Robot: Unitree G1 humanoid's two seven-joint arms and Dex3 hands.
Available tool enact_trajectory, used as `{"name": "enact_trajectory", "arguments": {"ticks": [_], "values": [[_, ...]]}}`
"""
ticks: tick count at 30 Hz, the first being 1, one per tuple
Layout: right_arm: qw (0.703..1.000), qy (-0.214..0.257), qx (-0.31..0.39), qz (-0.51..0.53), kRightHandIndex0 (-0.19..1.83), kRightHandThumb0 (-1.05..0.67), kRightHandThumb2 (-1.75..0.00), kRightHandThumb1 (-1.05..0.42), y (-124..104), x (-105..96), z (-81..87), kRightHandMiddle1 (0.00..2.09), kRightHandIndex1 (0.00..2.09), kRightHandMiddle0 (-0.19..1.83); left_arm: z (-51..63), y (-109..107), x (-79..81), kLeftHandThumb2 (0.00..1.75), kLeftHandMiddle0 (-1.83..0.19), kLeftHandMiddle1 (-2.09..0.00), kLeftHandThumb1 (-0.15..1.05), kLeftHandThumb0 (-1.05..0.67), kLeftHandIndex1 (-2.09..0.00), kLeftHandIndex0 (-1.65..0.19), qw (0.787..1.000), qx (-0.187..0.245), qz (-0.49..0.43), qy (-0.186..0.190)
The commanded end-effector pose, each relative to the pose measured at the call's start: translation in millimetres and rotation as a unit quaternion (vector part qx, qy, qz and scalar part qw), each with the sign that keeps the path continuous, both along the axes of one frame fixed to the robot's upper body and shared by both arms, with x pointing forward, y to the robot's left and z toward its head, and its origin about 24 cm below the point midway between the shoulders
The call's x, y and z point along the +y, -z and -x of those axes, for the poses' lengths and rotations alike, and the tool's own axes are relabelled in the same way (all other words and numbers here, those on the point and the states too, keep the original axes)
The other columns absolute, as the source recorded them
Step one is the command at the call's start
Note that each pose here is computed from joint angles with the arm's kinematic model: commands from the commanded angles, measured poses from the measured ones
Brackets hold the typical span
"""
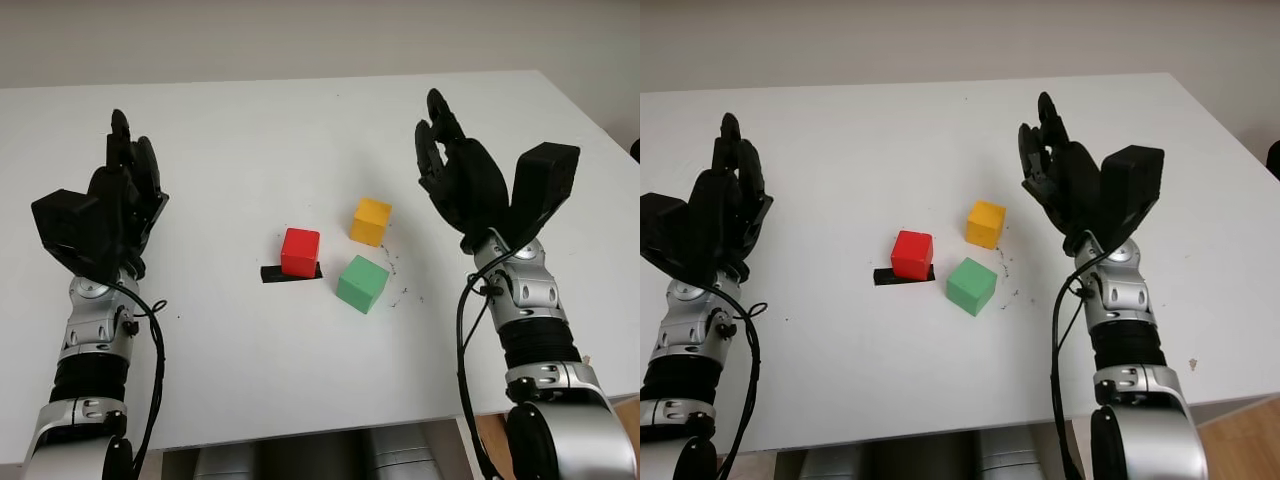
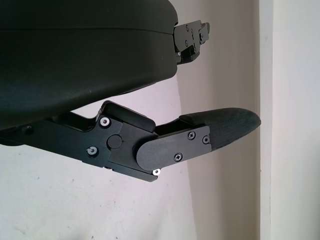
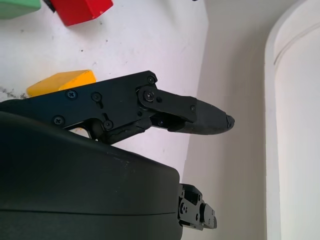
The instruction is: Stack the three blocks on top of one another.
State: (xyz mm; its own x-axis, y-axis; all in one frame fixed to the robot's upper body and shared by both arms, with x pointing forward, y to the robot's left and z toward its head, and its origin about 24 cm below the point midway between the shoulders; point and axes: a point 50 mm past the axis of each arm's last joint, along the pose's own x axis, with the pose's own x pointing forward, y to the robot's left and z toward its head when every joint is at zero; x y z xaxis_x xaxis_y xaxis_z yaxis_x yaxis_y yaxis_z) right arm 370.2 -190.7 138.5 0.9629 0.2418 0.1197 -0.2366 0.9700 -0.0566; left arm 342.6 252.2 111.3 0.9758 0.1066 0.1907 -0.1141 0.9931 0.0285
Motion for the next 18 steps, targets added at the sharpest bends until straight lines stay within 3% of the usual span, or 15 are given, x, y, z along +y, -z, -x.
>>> {"name": "enact_trajectory", "arguments": {"ticks": [1, 5, 9, 13, 16, 18], "values": [[0.999, -0.001, -0.042, 0.031, -0.19, -0.58, -0.39, -1.05, -23, 0, -3.0, 0.0, 0.0, -0.19, -5.1, -11, -1.9, 0.66, 0.19, 0.0, 1.05, -0.75, 0.0, 0.19, 1.0, -0.018, 0.002, 0.004], [0.986, 0.006, -0.079, 0.144, -0.11, -0.62, -0.16, -1.04, -41, -5, -7.3, 0.05, 0.05, -0.11, -5.1, -11, -1.9, 0.65, 0.19, 0.0, 1.05, -0.77, 0.0, 0.19, 1.0, -0.015, -0.003, 0.007], [0.957, -0.007, -0.124, 0.262, -0.03, -0.59, -0.06, -0.98, -63, -10, -15.3, 0.08, 0.09, -0.05, -4.9, -12, -2.4, 0.65, 0.19, 0.0, 1.05, -0.78, 0.0, 0.19, 1.0, -0.013, -0.014, 0.006], [0.908, -0.006, -0.176, 0.379, 0.23, -0.58, -0.02, -0.86, -78, -11, -21.7, 0.22, 0.21, 0.22, -4.8, -13, -2.6, 0.64, 0.19, 0.0, 1.05, -0.78, 0.0, 0.19, 1.0, -0.017, -0.01, 0.007], [0.835, -0.018, -0.208, 0.51, 0.29, -0.62, -0.04, -0.86, -85, -7, -23.9, 0.26, 0.24, 0.27, -4.6, -15, -2.2, 0.63, 0.19, 0.0, 1.05, -0.76, 0.0, 0.19, 1.0, -0.022, -0.015, 0.01], [0.798, -0.034, -0.214, 0.562, 0.29, -0.56, -0.03, -0.82, -87, -5, -25.0, 0.25, 0.22, 0.27, -4.2, -17, -2.3, 0.64, 0.19, 0.0, 1.05, -0.75, 0.0, 0.19, 0.999, -0.024, -0.022, 0.014]]}}
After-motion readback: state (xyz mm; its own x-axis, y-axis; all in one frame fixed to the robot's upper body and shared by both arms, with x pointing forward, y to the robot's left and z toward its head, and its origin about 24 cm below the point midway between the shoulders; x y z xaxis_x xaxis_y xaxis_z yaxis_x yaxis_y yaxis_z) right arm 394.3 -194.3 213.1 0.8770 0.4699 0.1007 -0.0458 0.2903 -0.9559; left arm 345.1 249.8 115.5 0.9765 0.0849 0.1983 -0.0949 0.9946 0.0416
